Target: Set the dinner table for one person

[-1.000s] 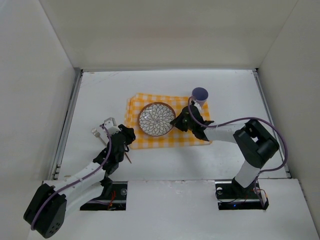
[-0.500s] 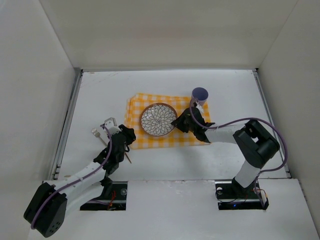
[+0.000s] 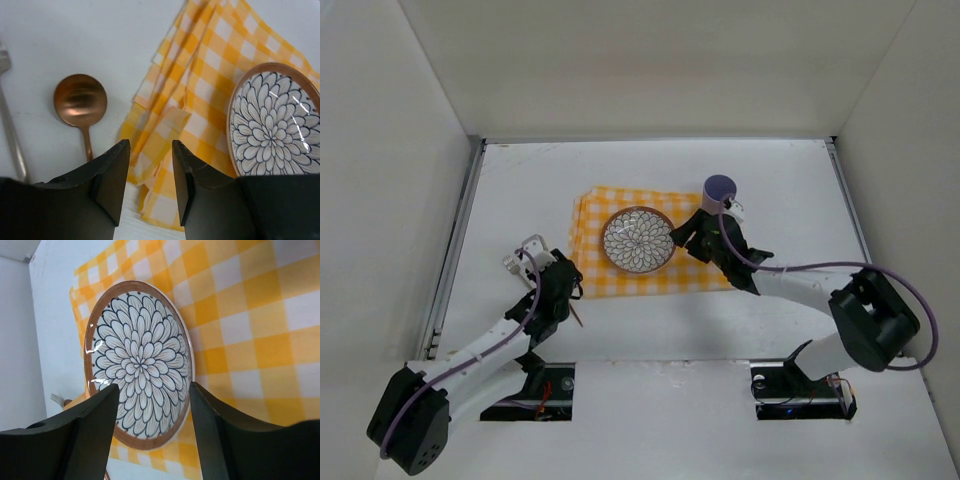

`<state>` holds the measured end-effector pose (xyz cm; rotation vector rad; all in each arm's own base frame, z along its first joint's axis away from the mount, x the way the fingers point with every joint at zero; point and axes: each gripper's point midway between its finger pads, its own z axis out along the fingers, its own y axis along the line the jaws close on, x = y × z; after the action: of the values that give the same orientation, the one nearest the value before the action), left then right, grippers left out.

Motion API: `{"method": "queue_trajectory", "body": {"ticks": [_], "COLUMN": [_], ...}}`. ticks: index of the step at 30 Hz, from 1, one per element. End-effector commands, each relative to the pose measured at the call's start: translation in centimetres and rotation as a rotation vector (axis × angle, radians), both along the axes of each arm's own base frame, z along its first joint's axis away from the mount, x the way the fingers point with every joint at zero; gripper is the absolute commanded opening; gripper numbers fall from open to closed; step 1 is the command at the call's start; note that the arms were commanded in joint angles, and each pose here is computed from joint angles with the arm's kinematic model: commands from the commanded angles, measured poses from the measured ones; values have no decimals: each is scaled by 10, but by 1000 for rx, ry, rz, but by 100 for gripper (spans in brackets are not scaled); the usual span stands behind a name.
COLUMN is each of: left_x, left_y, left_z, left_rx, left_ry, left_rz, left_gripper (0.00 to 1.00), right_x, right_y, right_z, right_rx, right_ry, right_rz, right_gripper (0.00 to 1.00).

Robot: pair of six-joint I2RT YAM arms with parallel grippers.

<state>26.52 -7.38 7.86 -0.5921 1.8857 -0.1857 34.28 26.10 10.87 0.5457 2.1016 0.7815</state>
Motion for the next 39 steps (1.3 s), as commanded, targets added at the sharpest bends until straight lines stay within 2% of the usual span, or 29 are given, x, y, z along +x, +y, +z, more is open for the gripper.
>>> {"method": "queue_trajectory", "body": {"ticks": [1, 6, 7, 9, 10, 12, 14, 17, 22, 26, 29, 36, 39], "left_x": [-5, -28, -34, -45, -48, -57, -61, -63, -54, -54, -55, -54, -52], "left_y": [22, 28, 28, 29, 30, 34, 37, 38, 21, 16, 16, 20, 26], "left_z": [19, 3, -3, -16, -19, -28, -35, -42, -44, -53, -62, -57, -39], "left_rx": [39, 38, 33, 26, 25, 33, 30, 34, 4, 20, 23, 43, 65], "left_ry": [30, 166, 206, 275, 293, 330, 359, 387, 364, 389, 426, 437, 399], "left_rz": [131, 135, 135, 144, 150, 171, 193, 208, 175, 165, 170, 162, 162], "left_gripper": [37, 37, 36, 36, 35, 35, 35, 35, 35, 34, 27, 2, 0], "right_x": [-17, -41, -43, -44, -45, -46, -46, -46, -52, -54, -55, -57, -57], "right_y": [-22, -32, -34, -35, -37, -38, -40, -40, -31, -32, -32, -38, -44], "right_z": [2, 8, 13, 28, 35, 46, 51, 48, 43, 41, 42, 49, 52], "right_rx": [-91, -140, -152, -182, -195, -214, -228, -239, -228, -223, -208, -187, -182], "right_ry": [-37, -77, -91, -133, -151, -179, -201, -223, -259, -267, -275, -295, -304], "right_rz": [2, 62, 71, 100, 107, 121, 131, 143, 203, 209, 202, 186, 168], "right_gripper": [66, 65, 57, 30, 20, 14, 15, 26, 38, 42, 45, 48, 51]}}
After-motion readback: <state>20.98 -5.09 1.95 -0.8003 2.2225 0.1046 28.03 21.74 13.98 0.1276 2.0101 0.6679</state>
